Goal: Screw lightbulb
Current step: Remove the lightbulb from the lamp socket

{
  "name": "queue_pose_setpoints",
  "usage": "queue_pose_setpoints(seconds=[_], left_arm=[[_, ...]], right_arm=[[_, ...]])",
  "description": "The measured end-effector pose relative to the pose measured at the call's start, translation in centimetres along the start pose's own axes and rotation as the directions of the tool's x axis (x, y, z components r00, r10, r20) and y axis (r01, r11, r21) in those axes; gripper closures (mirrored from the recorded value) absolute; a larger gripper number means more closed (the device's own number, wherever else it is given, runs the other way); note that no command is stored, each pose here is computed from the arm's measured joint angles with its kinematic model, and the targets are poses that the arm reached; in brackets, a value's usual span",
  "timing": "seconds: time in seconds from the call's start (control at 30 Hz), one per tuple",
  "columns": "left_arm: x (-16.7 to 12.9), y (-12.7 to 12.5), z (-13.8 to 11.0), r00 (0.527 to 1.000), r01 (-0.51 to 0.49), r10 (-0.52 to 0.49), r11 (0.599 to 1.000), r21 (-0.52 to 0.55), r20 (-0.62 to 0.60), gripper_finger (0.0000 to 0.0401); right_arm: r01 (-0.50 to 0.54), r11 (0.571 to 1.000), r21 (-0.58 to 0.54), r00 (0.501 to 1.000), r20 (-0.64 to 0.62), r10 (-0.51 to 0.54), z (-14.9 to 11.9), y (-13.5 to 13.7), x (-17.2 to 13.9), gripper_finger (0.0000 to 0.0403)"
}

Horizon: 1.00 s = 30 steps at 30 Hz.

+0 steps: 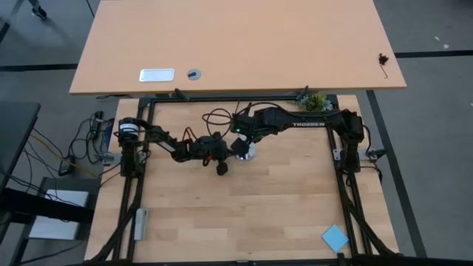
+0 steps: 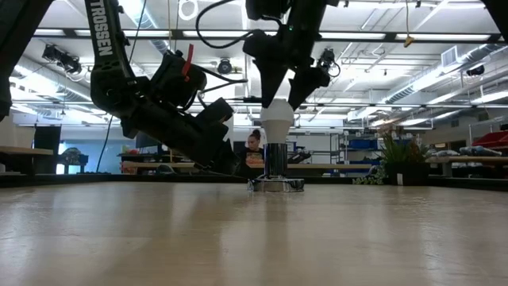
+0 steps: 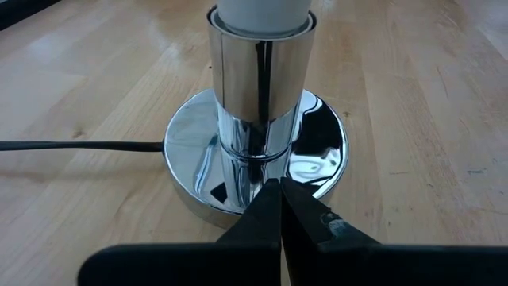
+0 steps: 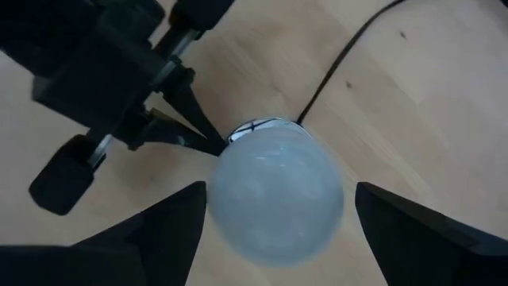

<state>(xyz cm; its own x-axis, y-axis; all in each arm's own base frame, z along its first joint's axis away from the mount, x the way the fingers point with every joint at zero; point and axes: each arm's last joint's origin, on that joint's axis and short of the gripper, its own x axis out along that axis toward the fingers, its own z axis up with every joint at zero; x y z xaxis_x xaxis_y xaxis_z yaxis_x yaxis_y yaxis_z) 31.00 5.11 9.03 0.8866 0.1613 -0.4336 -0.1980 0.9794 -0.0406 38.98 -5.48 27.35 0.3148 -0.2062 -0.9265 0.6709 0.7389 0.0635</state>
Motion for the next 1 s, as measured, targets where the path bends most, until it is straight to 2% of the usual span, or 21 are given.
queue_pose_setpoints(seconds=[0.17, 0.23, 0.3, 0.4, 0.47, 0.53, 0.57, 0.6, 0.7, 0.83, 0.93, 1.0], left_arm=[[0.0, 0.0, 0.0, 1.0, 0.002, -0.002, 1.0, 0.0, 0.0, 0.0399], [0.0, 0.0, 0.0, 1.0, 0.002, -0.002, 1.0, 0.0, 0.0, 0.0399], [0.0, 0.0, 0.0, 1.0, 0.002, -0.002, 1.0, 0.0, 0.0, 0.0399], [0.0, 0.0, 0.0, 1.0, 0.002, -0.002, 1.0, 0.0, 0.0, 0.0399], [0.0, 0.0, 0.0, 1.0, 0.002, -0.002, 1.0, 0.0, 0.0, 0.0399], [0.0, 0.0, 0.0, 1.0, 0.002, -0.002, 1.0, 0.0, 0.0, 0.0399], [0.0, 0.0, 0.0, 1.0, 0.002, -0.002, 1.0, 0.0, -0.001, 0.0399], [0.0, 0.0, 0.0, 1.0, 0.002, -0.002, 1.0, 0.0, 0.0, 0.0399], [0.0, 0.0, 0.0, 1.0, 0.002, -0.002, 1.0, 0.0, -0.002, 0.0399], [0.0, 0.0, -0.1, 1.0, 0.002, -0.002, 1.0, 0.0, -0.006, 0.0399], [0.0, 0.0, -0.1, 1.0, 0.003, -0.003, 1.0, 0.0, -0.007, 0.0399], [0.0, 0.0, -0.1, 1.0, 0.003, -0.003, 1.0, 0.0, -0.007, 0.0399]], right_arm=[[0.0, 0.997, -0.072, 1.0, 0.002, 0.0, 0.2, -0.3, 0.2, 0.0098], [-0.007, 0.985, -0.171, 1.0, 0.007, 0.008, 0.4, -0.4, 0.2, 0.0116], [-0.01, 0.952, -0.304, 1.0, 0.009, 0.014, 0.5, -0.5, 0.2, 0.0135], [-0.032, 0.861, -0.507, 0.999, 0.014, 0.046, 0.8, -0.6, 0.2, 0.0158], [-0.063, 0.756, -0.651, 0.996, 0.005, 0.088, 1.0, -0.6, 0.2, 0.0165], [-0.076, 0.633, -0.77, 0.994, -0.006, 0.111, 0.9, -0.6, 0.1, 0.0166], [-0.067, 0.594, -0.802, 0.994, -0.001, 0.11, 1.0, -0.6, 0.1, 0.0165], [-0.056, 0.573, -0.818, 0.994, 0.007, 0.109, 1.0, -0.5, 0.1, 0.0163], [-0.049, 0.571, -0.82, 0.994, 0.017, 0.111, 1.1, -0.5, 0.0, 0.0155], [-0.04, 0.621, -0.783, 0.994, 0.029, 0.101, 1.0, 0.0, -0.5, 0.014], [-0.038, 0.677, -0.735, 0.991, 0.058, 0.118, 1.1, 0.8, -1.5, 0.013], [-0.047, 0.738, -0.673, 0.989, 0.075, 0.131, 1.2, 1.1, -2.0, 0.0123]])
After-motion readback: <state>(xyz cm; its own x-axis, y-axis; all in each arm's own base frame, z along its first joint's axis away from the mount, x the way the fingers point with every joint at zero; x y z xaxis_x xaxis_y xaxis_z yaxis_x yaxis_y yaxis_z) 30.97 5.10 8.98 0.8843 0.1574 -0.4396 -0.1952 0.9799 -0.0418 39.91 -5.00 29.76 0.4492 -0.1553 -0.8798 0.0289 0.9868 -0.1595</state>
